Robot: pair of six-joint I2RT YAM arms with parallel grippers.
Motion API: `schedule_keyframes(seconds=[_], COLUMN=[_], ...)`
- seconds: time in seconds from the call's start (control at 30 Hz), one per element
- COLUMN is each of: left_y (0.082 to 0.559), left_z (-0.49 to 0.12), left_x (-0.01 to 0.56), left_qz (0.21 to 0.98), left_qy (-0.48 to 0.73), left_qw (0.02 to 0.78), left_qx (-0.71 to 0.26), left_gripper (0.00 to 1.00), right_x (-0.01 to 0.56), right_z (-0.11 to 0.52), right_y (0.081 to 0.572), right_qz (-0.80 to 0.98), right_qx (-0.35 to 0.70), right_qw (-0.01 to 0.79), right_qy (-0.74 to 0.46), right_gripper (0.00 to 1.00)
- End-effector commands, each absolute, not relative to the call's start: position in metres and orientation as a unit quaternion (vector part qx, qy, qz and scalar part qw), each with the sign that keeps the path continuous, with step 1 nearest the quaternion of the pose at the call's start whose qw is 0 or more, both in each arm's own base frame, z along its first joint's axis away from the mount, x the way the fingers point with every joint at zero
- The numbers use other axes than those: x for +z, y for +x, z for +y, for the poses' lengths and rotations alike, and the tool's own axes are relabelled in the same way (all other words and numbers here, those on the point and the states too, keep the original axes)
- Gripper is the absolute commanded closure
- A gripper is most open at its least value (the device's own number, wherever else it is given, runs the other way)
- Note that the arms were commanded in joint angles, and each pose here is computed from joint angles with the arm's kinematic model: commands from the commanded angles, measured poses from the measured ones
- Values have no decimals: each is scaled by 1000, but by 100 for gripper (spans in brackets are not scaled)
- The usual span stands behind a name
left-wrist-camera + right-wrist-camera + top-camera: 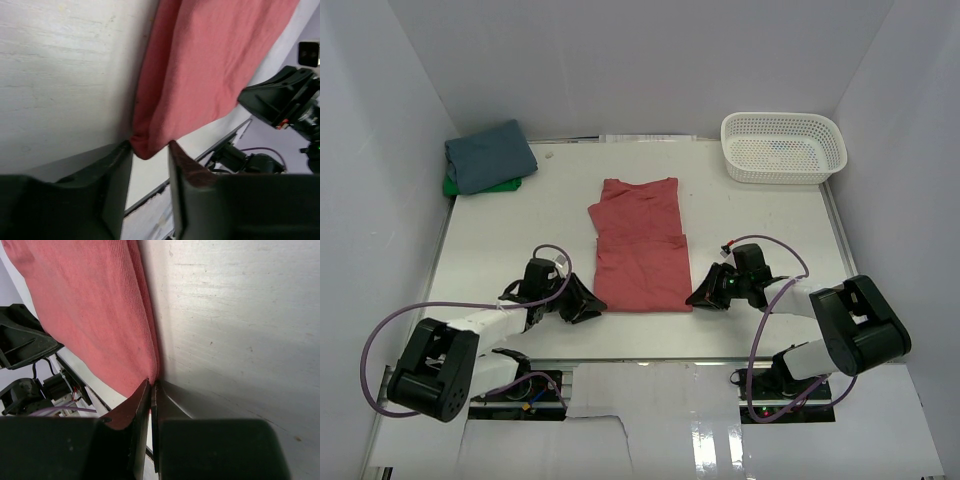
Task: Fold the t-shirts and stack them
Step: Grab one side of the 2/3 rectangular tshirt with both arms
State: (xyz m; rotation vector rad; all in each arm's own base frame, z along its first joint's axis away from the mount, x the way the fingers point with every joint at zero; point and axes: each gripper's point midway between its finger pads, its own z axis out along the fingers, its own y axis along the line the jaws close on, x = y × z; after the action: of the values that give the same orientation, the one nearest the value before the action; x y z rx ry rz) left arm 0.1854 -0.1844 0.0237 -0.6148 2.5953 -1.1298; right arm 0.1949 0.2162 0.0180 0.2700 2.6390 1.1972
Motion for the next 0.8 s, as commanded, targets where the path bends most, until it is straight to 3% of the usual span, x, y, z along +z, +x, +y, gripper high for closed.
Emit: schedule_keyframes(seconds=[0.0,0.43,0.77], left_y=[150,138,129], left_z=[-160,-164,-171], left_x=[-22,-26,-8], left_qz=[920,919,913], left_qy=[-234,-219,-208], left_qw=[74,55,40], left_qx=[-305,-322,-349], left_gripper=[58,99,100], right_x=[20,24,25], right_z=[215,210,208], right_y=[194,190,178], right_qz=[901,908,915], right_qx=[407,394,390], right_qw=[121,123,98], right_qy=[85,69,42], right_gripper=[92,92,92])
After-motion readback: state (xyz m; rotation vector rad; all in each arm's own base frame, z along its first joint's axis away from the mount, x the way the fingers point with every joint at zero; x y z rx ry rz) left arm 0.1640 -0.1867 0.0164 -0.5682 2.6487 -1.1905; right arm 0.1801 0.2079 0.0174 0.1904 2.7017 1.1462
